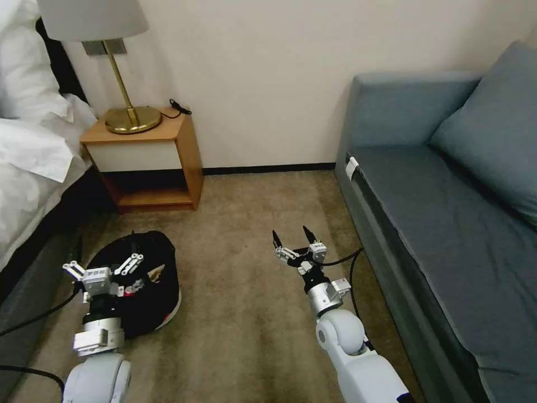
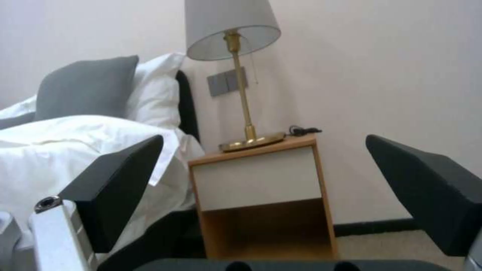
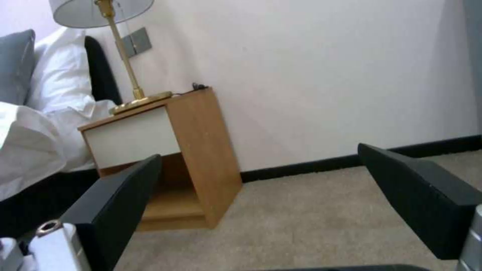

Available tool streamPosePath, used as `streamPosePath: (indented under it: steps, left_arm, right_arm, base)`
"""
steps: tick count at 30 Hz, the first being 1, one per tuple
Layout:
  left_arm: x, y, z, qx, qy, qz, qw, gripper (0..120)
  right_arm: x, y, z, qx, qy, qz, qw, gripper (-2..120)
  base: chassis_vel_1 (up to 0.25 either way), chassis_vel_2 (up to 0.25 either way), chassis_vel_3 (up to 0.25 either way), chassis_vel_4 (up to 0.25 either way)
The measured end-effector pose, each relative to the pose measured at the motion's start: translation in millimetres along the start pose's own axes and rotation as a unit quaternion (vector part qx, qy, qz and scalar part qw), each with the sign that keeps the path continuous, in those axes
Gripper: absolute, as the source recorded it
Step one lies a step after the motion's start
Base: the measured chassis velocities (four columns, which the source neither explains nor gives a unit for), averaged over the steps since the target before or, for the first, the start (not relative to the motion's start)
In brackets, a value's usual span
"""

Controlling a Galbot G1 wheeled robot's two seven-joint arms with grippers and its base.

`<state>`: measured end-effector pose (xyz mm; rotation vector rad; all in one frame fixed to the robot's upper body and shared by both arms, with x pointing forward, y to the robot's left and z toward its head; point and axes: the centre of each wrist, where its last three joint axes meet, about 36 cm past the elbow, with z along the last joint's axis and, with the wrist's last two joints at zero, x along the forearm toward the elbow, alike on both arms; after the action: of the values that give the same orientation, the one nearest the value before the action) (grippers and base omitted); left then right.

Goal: Pick up the trash bin, then pick up the garbage on the floor and place it into the trash bin.

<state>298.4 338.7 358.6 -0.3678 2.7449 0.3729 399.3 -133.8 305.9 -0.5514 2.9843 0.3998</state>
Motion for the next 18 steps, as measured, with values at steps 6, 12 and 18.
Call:
streamPosePath:
  steps: [6,12,18]
  left_arm:
    - [-0.1,0.0,0.0,0.000,0.000,-0.001,1.0000,100]
    - [-0.1,0.1,0.0,0.000,0.001,-0.001,1.0000,100]
    - [-0.1,0.1,0.1,0.001,0.001,-0.001,1.0000,100]
  right_arm:
    - [0.0,0.0,0.1,0.000,0.000,0.000,1.000,100]
    - [-0.1,0.1,0.2,0.000,0.001,-0.001,1.000,100]
    - [-0.2,0.0,0.3,0.000,0.001,-0.001,1.000,100]
  base:
    - [0.000,0.000,0.000,0.000]
    - [0.000,0.000,0.000,0.000]
    - [0.000,0.000,0.000,0.000]
